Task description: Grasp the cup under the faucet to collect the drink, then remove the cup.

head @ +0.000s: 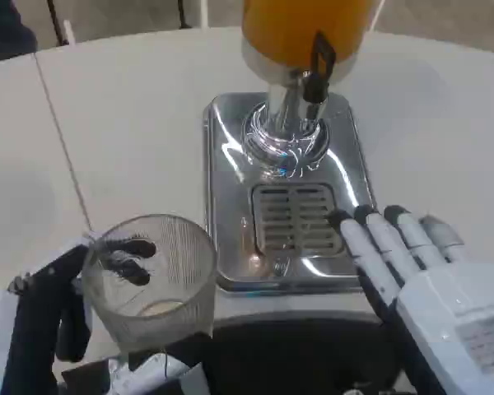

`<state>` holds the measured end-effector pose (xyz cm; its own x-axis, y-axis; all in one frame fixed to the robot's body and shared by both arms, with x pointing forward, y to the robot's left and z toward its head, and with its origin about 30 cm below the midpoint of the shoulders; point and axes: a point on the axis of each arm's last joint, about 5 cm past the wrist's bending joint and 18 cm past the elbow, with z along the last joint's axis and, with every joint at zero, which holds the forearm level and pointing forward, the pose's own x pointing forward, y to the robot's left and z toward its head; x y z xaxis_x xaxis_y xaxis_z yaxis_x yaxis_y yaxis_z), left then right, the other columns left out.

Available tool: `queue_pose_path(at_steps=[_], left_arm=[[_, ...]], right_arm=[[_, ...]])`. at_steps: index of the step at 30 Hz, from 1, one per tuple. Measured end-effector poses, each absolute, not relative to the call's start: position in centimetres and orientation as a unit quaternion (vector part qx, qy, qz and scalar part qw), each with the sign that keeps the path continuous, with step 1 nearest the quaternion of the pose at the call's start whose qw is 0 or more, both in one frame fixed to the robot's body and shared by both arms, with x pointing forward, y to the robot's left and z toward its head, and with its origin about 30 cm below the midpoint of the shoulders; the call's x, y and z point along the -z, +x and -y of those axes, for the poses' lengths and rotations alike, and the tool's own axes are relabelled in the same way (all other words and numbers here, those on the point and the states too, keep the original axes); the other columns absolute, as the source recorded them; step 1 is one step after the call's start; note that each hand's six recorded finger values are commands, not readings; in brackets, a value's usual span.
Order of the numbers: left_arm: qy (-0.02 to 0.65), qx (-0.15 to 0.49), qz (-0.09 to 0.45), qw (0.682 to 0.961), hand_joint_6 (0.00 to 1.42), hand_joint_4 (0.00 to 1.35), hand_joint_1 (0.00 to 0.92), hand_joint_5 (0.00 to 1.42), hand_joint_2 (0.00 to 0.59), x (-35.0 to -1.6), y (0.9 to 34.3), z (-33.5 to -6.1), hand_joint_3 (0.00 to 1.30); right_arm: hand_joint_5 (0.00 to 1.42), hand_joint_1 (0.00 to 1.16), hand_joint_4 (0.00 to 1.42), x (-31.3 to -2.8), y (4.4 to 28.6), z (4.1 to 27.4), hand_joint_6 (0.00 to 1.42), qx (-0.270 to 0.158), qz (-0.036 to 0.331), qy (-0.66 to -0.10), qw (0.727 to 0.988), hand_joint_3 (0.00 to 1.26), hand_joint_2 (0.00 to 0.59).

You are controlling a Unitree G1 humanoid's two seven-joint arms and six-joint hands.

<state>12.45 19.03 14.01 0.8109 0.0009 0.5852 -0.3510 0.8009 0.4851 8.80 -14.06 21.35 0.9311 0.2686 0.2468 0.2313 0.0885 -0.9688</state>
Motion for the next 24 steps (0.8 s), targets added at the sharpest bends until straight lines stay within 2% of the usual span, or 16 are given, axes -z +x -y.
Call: queue_pose_path(at_steps=[9, 13, 16, 24], left_arm=[[0.311, -0.085, 0.301, 0.898, 1.42, 1.24, 0.555, 1.42, 0.035, -14.0, 12.6, -18.6, 1.14], [0.311, -0.085, 0.306, 0.896, 1.42, 1.24, 0.555, 1.42, 0.035, -14.1, 12.9, -18.4, 1.14], [0.311, -0.083, 0.31, 0.894, 1.42, 1.24, 0.555, 1.42, 0.035, -14.0, 13.8, -17.9, 1.14], [0.278, -0.077, 0.308, 0.907, 1.42, 1.25, 0.561, 1.42, 0.038, -12.8, 17.8, -15.0, 1.14]], right_arm=[[0.0, 0.74, 0.0, -21.1, 8.6, 14.2, 0.03, -0.014, 0.174, -0.678, 0.714, 0.0, 0.324], [0.0, 0.74, 0.0, -21.1, 8.5, 14.3, 0.03, -0.007, 0.166, -0.671, 0.723, 0.0, 0.329], [0.0, 0.75, 0.0, -21.1, 8.5, 14.2, 0.03, 0.004, 0.154, -0.657, 0.738, 0.0, 0.333], [0.0, 0.75, 0.0, -20.9, 8.6, 14.0, 0.03, 0.01, 0.148, -0.654, 0.742, 0.0, 0.336]])
